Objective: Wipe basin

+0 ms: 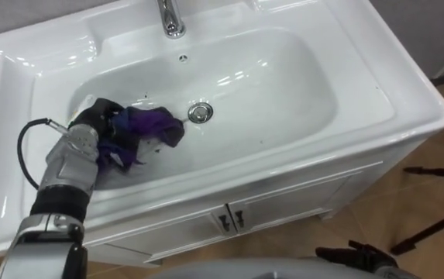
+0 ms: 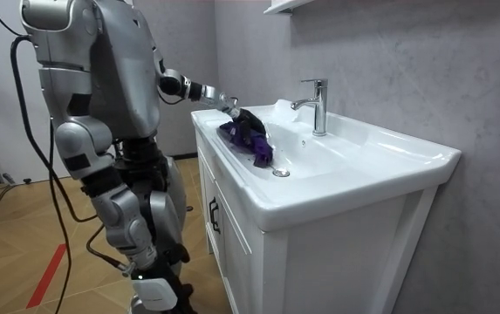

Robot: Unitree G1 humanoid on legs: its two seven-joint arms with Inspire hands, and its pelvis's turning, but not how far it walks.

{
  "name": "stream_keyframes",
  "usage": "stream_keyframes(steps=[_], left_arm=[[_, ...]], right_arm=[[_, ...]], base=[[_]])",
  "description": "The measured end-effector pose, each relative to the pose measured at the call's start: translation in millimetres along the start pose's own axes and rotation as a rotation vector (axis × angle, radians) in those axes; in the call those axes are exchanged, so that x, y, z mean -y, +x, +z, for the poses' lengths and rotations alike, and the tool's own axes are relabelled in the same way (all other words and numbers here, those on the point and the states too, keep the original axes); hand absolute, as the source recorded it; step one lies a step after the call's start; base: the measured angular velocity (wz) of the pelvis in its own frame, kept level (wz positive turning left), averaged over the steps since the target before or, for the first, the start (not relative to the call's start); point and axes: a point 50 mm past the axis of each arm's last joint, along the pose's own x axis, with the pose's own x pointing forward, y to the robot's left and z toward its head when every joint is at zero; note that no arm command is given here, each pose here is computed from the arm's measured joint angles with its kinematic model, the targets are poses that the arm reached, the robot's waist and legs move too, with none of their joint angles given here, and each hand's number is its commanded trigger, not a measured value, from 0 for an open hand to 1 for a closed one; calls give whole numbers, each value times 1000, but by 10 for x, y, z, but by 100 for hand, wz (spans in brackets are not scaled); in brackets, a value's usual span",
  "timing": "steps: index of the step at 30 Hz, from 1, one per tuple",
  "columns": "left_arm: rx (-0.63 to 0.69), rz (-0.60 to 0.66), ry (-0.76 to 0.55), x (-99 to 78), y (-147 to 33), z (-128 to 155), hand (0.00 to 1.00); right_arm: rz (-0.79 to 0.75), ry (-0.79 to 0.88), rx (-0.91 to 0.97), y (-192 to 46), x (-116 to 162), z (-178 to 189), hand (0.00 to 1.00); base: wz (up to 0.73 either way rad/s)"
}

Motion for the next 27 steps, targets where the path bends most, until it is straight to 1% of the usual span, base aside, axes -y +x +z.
stream_keyframes(steps=[4, 7, 11, 17, 21, 27], left_arm=[[-29, -44, -35, -36, 20, 18, 100], [-41, -87, -61, -32, 20, 13, 100], [-47, -114, -93, -50, 17, -2, 100], [-54, -174, -132, -2, 35, -11, 100], [-53, -197, -133, 37, 36, -3, 100], [-31, -223, -92, 128, 42, 105, 100]], right_arm=[[-10, 27, -12, -3, 17, -9, 0], [-14, 39, -12, -1, 8, -13, 0], [-17, 50, -10, 1, -5, -16, 0], [-26, 53, -11, 0, 6, -22, 0], [-32, 52, -4, 1, 4, -7, 0], [-24, 41, 10, 15, -63, 26, 0]], base=[[-1], [0], [0], [-4], [3], [6]])
